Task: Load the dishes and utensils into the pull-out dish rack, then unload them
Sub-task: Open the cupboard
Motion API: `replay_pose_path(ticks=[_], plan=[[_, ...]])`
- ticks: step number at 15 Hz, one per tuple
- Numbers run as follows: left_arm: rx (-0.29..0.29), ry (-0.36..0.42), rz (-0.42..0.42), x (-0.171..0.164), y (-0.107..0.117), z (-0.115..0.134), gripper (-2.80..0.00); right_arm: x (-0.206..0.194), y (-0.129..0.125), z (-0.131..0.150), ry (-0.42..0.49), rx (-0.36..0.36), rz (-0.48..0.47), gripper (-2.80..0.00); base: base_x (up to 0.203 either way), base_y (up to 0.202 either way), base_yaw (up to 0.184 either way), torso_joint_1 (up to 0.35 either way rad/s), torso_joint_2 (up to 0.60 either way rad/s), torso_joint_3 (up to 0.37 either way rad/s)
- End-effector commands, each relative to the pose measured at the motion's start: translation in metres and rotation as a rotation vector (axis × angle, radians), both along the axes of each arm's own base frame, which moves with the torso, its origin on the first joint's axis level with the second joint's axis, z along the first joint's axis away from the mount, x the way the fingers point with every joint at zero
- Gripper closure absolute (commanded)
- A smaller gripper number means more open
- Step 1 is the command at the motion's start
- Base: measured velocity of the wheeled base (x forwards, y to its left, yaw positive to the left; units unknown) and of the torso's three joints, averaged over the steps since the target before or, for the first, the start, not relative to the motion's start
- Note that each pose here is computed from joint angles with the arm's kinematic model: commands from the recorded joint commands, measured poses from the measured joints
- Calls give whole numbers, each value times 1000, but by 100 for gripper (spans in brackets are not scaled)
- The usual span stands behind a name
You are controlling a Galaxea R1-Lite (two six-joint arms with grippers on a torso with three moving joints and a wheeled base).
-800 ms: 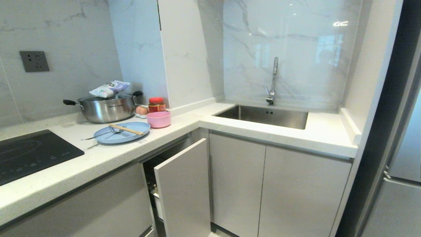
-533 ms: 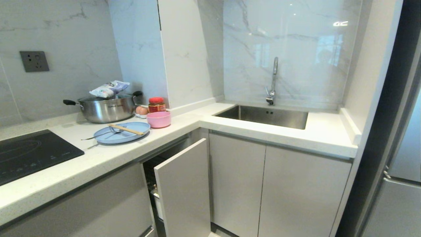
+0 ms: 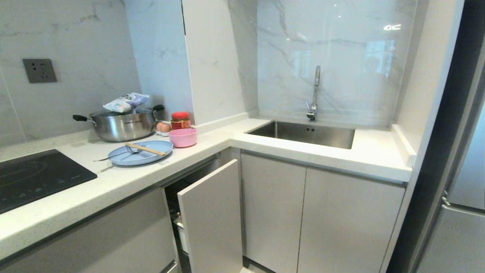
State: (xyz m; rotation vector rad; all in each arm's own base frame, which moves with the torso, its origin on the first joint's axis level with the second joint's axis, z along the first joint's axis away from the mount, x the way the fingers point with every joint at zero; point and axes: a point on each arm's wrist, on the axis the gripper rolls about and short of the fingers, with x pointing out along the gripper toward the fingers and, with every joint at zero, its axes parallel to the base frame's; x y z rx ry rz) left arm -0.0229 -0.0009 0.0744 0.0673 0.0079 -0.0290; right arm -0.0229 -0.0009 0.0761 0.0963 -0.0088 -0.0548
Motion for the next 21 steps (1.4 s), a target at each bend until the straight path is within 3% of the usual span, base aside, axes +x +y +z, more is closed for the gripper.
replay_pose_path(ticks=[1, 3, 6, 8, 10, 12, 15, 17, 21], plan=[[14, -25, 0, -1, 0, 5, 0, 0, 0, 0, -5, 0, 0, 0, 0, 0, 0, 0, 0, 0], [15, -118, 4, -12, 0, 36, 0, 0, 0, 0, -5, 0, 0, 0, 0, 0, 0, 0, 0, 0], [16, -252, 14, -54, 0, 120, 0, 0, 0, 0, -5, 0, 0, 0, 0, 0, 0, 0, 0, 0], [17, -294, 27, -81, 0, 178, 0, 0, 0, 0, -5, 0, 0, 0, 0, 0, 0, 0, 0, 0], [28, -297, 28, -83, 1, 239, 0, 0, 0, 0, -5, 0, 0, 0, 0, 0, 0, 0, 0, 0], [41, -250, 31, -52, 3, 295, 0, 0, 0, 0, -4, 0, 0, 0, 0, 0, 0, 0, 0, 0], [47, -162, 52, 19, 2, 340, 0, 0, 0, 0, -4, 0, 0, 0, 0, 0, 0, 0, 0, 0], [29, -90, 47, 78, 0, 348, 0, 0, 0, 0, -5, 0, 0, 0, 0, 0, 0, 0, 0, 0], [-26, 110, 35, 200, -11, 331, 0, 0, 0, 0, -5, 0, 0, 0, 0, 0, 0, 0, 0, 0]])
